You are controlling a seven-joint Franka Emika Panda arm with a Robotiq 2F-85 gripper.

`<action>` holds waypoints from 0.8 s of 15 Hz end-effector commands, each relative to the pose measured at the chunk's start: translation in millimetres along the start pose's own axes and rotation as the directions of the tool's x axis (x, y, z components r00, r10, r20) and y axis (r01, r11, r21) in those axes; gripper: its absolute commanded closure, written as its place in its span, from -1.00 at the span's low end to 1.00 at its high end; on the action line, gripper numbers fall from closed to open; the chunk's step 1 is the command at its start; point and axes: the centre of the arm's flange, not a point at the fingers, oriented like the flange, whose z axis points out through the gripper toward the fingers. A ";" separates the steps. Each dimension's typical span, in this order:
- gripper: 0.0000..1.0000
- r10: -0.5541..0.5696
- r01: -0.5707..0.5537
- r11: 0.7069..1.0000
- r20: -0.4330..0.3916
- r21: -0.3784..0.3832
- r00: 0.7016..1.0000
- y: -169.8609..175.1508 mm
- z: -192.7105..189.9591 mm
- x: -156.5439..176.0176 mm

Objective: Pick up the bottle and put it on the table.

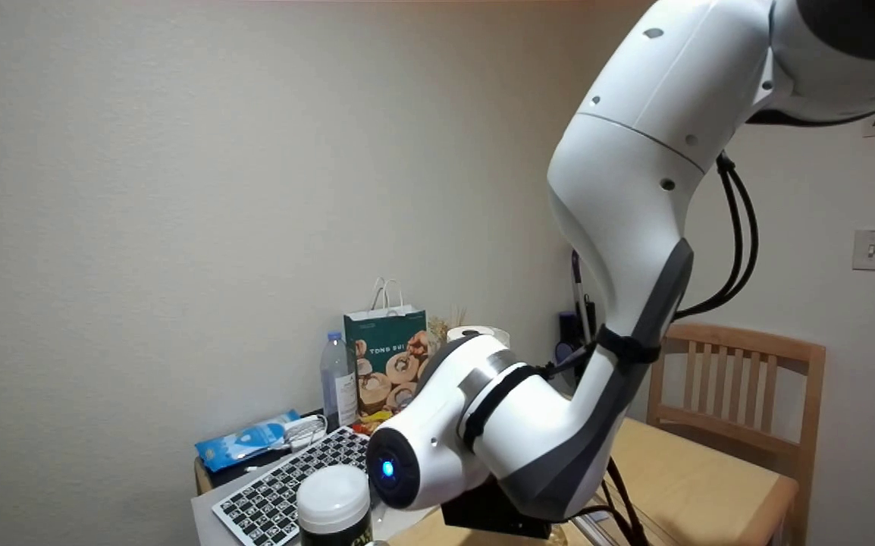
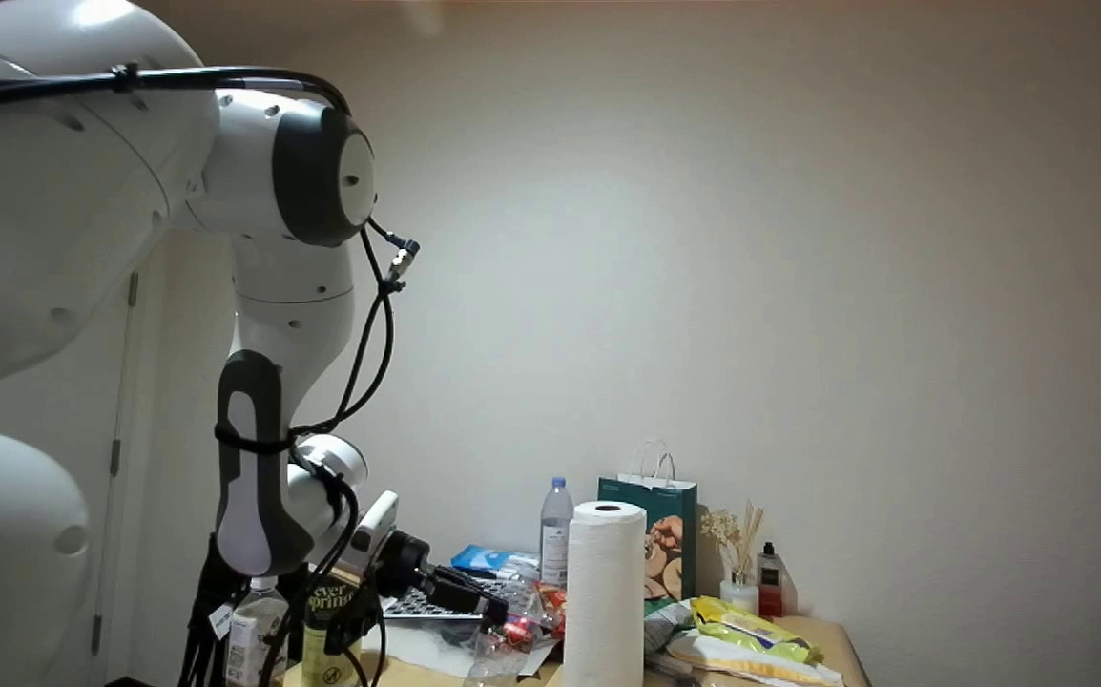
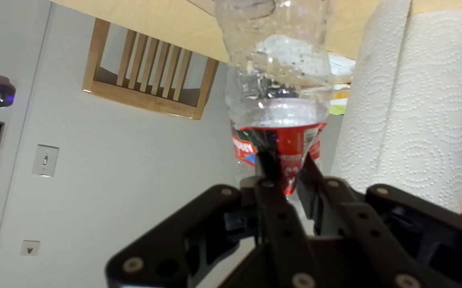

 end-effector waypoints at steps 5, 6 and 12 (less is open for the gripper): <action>0.91 0.148 -0.152 0.987 -0.089 -0.050 0.985 -10.2 15.1 -16.7; 0.91 0.146 -0.151 0.987 -0.087 -0.056 0.985 -10.7 17.2 -19.7; -0.25 0.127 -0.132 0.988 -0.079 -0.074 0.989 -14.7 24.3 -28.4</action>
